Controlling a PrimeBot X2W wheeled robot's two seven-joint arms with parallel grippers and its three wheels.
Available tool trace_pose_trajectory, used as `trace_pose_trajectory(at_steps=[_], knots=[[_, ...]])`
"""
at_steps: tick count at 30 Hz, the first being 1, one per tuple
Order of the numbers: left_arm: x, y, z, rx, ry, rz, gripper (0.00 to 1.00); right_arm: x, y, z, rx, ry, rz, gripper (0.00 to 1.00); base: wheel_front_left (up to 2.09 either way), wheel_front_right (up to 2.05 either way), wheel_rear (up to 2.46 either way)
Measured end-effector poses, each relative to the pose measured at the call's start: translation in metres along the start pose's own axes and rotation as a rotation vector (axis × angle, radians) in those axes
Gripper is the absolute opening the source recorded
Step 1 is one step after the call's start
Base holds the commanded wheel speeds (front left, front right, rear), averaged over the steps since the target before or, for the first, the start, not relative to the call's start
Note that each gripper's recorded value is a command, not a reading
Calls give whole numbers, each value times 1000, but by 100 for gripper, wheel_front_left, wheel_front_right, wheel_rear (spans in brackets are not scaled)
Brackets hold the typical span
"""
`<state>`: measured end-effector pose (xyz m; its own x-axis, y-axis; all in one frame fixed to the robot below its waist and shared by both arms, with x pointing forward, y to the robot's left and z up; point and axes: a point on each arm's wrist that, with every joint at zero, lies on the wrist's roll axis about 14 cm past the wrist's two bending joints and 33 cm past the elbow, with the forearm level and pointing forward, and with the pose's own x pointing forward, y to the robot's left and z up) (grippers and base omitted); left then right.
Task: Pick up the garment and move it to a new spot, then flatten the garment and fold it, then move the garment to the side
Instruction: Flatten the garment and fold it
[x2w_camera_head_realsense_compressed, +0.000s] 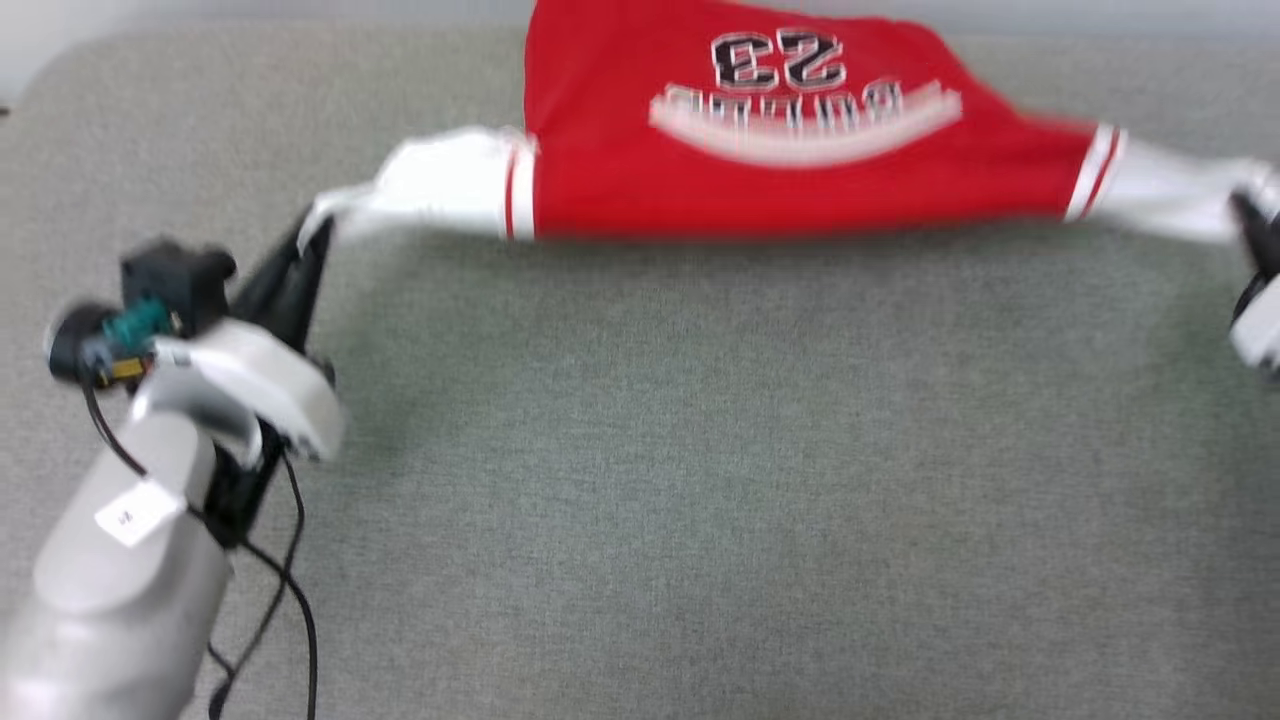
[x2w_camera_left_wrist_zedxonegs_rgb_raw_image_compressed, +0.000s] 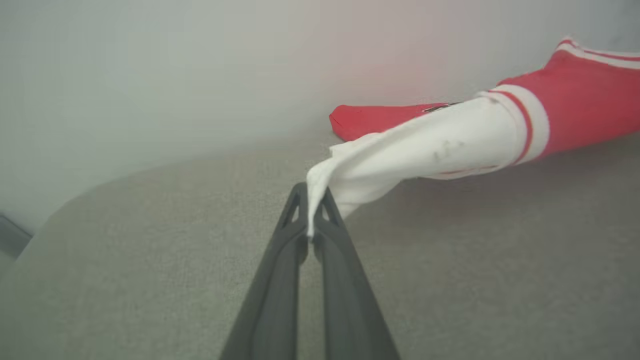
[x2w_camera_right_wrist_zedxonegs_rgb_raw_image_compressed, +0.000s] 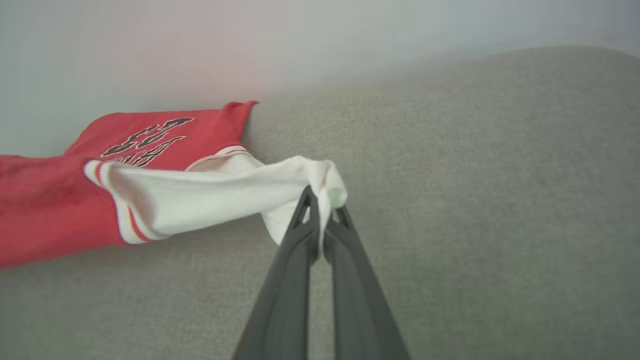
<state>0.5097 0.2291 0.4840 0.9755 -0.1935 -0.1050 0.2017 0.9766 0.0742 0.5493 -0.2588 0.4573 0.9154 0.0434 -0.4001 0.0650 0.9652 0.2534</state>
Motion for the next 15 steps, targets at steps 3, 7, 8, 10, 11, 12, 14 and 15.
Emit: trace_pose_trajectory(at_steps=[3,7,8,10,11,12,14,15], knots=[[-23,-10,-18,-9,56,-20,0,-19,-1,-26,-18,67,10,0,0,0,0],[-58,-24,-50,-8,160,-52,0,-44,-9,-49,-34,124,11,0,0,0,0],[-66,-28,-56,-7,179,-62,0,-50,-12,-55,-46,140,9,0,0,0,0],[-79,-35,-64,1,209,-82,0,-61,-16,-66,-77,178,11,0,0,0,0],[-85,-37,-66,2,218,-86,0,-67,-17,-73,-81,199,12,0,0,0,0],[-91,-38,-68,-1,223,-83,0,-73,-18,-78,-78,214,13,0,0,0,0],[-104,-41,-72,-16,241,-81,0,-84,-22,-85,-72,239,13,0,0,0,0],[-110,-42,-74,-21,246,-82,0,-89,-23,-85,-73,243,12,0,0,0,0]])
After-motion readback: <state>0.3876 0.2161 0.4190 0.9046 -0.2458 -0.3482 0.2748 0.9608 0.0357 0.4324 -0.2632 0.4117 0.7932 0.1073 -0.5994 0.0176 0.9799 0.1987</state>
